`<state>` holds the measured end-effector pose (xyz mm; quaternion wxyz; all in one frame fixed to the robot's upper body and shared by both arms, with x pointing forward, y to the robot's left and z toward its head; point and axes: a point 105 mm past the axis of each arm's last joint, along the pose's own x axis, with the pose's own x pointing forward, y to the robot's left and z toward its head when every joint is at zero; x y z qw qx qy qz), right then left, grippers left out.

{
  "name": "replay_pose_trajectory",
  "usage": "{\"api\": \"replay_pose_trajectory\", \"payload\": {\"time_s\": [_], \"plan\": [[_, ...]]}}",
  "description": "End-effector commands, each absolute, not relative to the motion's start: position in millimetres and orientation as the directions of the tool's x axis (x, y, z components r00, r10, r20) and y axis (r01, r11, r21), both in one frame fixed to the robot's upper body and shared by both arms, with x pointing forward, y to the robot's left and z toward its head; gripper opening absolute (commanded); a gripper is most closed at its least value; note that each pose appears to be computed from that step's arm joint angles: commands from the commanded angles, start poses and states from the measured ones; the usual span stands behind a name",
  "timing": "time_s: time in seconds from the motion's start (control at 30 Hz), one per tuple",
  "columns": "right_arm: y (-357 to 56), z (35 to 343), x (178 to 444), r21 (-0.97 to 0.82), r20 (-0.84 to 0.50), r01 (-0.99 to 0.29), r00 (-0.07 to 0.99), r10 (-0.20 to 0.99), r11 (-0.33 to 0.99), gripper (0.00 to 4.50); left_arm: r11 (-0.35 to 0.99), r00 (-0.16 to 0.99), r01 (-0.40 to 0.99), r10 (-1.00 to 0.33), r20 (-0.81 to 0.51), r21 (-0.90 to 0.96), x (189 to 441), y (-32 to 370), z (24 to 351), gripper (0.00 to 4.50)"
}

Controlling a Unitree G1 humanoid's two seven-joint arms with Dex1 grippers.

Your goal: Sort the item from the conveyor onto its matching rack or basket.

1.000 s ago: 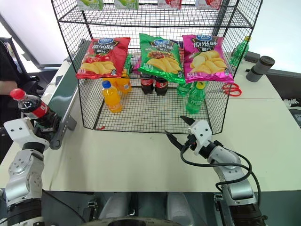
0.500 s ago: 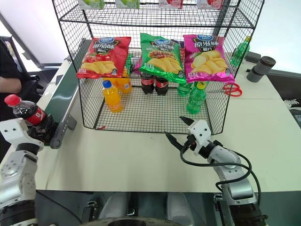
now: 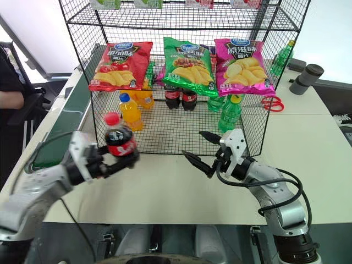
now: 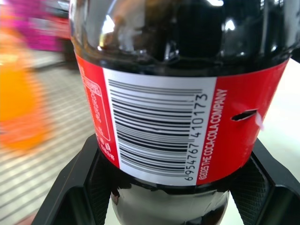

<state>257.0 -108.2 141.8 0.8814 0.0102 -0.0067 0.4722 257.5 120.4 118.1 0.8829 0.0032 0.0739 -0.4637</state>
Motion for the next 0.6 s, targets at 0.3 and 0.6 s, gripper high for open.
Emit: {"api": "replay_pose_trajectory", "payload": {"time_s": [0.3, 0.6], "plan": [[-86, 151, 246, -0.01, 0.021, -0.857, 0.515, 0.857, 0.515, 4.5, 0.273, 0.275, 0.961, -0.959, -0.068, 0.04, 262, 58, 127, 2.9], [-75, 148, 242, 0.027, 0.016, -0.875, 0.483, 0.875, 0.483, 4.5, 0.164, 0.17, 0.981, -0.984, -0.055, 0.102, 261, 35, 133, 2.9]]}}
